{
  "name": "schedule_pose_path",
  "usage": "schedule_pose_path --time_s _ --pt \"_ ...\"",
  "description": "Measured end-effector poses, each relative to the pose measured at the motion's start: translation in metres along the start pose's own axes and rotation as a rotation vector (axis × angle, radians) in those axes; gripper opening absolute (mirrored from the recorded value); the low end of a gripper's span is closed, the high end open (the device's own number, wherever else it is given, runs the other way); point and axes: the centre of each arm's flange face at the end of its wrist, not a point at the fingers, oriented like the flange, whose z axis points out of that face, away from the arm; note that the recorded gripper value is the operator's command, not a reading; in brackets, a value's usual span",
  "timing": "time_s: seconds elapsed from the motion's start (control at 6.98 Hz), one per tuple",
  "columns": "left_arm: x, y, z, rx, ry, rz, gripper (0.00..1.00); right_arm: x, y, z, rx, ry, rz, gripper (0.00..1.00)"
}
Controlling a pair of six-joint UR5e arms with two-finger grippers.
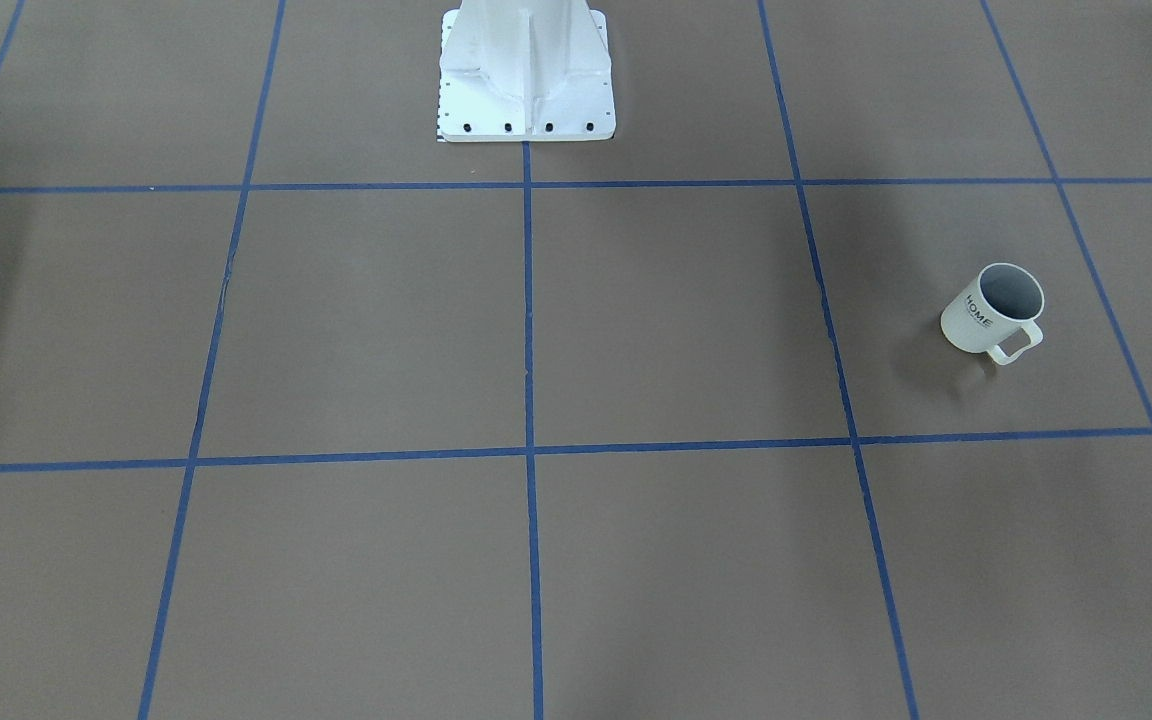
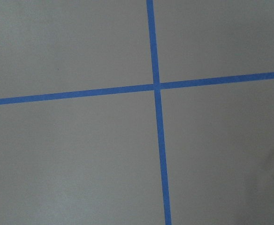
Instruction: Left arm hands cup to right arm to dump lemon
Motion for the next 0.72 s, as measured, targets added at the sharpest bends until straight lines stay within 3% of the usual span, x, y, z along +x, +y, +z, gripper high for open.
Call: schedule_pose_path --time_s 0.72 --pt "0.0014 0.0003 -0.0017 0.006 0.001 0.004 1.00 -0.0014 -0.0004 0.0016 -0.004 -0.008 0.000 1.00"
